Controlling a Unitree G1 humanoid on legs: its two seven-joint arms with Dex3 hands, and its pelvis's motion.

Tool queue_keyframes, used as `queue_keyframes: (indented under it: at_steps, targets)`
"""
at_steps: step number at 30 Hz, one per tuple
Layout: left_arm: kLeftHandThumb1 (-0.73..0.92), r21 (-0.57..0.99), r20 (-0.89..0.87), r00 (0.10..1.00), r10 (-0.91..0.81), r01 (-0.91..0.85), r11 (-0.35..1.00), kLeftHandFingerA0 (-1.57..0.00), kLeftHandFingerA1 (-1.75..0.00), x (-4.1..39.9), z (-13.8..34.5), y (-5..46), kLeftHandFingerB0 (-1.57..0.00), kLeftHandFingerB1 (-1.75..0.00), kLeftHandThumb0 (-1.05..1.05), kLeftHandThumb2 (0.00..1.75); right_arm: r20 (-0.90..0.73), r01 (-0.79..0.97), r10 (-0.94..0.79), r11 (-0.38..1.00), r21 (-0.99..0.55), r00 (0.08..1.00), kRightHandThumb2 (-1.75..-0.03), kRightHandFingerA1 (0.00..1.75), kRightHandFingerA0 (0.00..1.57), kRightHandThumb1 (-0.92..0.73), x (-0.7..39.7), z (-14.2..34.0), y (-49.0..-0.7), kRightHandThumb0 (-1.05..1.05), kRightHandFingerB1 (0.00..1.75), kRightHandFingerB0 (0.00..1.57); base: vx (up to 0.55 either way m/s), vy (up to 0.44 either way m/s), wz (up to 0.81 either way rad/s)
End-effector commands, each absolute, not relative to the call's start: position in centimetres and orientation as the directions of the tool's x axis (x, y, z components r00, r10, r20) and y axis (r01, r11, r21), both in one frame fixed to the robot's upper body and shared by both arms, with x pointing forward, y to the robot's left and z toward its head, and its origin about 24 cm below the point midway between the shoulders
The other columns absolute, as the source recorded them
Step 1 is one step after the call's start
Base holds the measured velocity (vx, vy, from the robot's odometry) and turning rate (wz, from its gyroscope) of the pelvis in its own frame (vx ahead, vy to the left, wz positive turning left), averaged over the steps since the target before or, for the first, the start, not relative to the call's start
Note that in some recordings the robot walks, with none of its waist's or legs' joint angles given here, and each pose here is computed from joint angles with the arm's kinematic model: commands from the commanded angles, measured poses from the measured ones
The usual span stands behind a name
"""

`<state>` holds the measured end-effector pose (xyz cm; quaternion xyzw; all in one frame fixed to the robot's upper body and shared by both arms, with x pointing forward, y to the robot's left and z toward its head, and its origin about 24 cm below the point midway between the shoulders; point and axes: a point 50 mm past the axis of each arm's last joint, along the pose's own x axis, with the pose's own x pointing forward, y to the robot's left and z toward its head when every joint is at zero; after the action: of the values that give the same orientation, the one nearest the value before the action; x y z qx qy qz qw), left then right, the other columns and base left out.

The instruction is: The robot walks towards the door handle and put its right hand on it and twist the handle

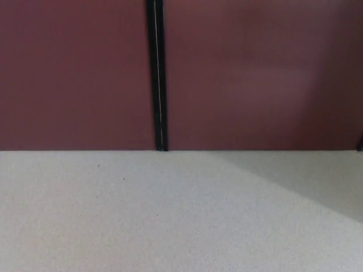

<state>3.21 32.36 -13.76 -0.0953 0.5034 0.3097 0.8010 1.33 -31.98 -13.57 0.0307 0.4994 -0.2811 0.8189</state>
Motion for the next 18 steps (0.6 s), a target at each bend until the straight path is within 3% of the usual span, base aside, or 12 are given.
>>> queue_keyframes:
  at_steps: [1, 18]
  targets:
    - [0.48, 0.109, -0.851, 0.347, 0.395, -0.619, 0.778, -0.26, -0.92, 3.29, -13.49, 32.71, -0.24, -0.67, -0.07, 0.92, -0.800, 0.527, -0.452, 0.825, -0.206, 0.395, -0.55, 0.52, 0.67, -0.54, 1.59, -13.16, -32.44, -0.15, 0.39, 0.47, 0.00, 0.000, 0.00]
    - [0.48, 0.159, -0.841, 0.345, 0.417, -0.578, 0.800, -0.29, -0.91, 3.02, -13.15, 33.34, -0.21, -0.62, -0.08, 0.90, -0.768, 0.511, -0.518, 0.808, -0.294, 0.376, -0.55, 0.52, 0.70, -0.53, 1.63, -13.11, -32.41, -0.21, 0.39, 0.48, 0.00, 0.000, 0.00]
